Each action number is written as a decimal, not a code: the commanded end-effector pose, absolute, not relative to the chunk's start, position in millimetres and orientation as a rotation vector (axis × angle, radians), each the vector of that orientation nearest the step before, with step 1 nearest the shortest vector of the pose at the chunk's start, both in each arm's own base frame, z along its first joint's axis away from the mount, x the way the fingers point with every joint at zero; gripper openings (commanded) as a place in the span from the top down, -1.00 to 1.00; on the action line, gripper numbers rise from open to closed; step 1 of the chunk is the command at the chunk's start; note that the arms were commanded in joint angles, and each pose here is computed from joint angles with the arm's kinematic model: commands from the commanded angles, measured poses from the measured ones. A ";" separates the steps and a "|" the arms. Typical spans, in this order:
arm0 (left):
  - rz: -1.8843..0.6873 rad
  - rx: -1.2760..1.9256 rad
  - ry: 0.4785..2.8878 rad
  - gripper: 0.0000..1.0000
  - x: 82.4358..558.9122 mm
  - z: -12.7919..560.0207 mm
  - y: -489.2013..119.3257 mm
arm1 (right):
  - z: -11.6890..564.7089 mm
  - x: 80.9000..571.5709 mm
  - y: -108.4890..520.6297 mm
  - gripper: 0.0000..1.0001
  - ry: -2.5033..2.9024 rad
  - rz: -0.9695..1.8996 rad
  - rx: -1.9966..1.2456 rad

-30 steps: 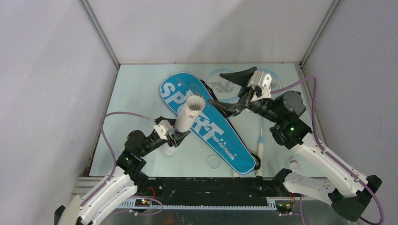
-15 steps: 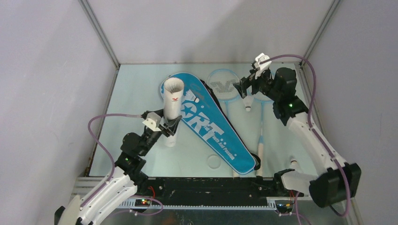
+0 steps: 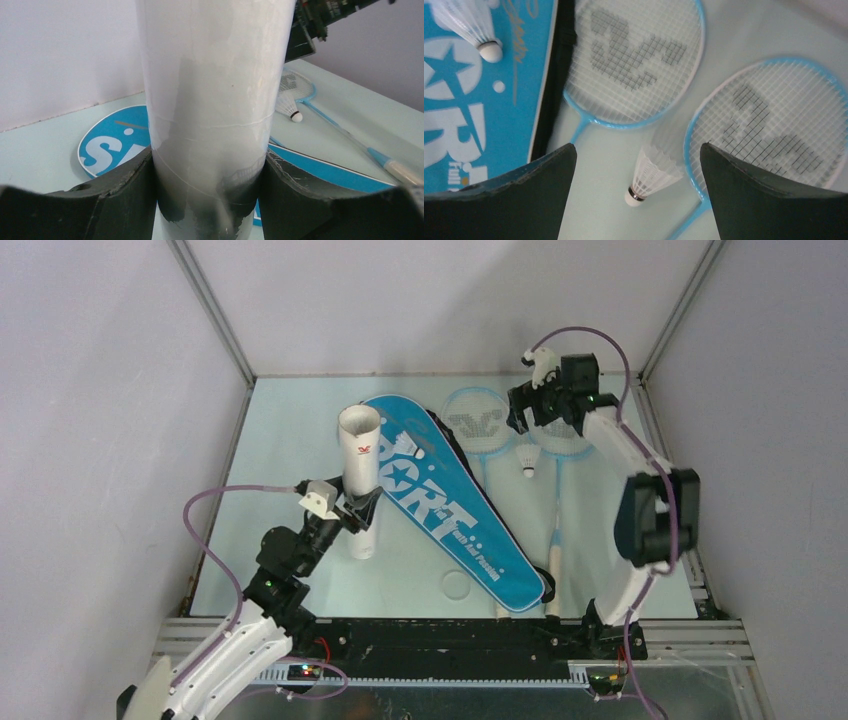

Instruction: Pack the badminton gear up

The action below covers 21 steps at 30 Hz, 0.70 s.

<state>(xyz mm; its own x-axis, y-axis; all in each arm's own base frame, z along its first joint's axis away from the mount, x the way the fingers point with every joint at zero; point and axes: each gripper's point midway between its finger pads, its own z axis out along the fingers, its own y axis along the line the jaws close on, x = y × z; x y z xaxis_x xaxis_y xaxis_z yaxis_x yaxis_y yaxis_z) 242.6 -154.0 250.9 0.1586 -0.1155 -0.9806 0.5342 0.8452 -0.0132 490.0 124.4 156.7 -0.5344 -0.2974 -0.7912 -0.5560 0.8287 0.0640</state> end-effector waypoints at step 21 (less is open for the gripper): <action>-0.456 0.271 1.307 0.18 235.3 266.0 -133.2 | 66.4 474.2 123.7 -0.37 2.503 0.576 -0.797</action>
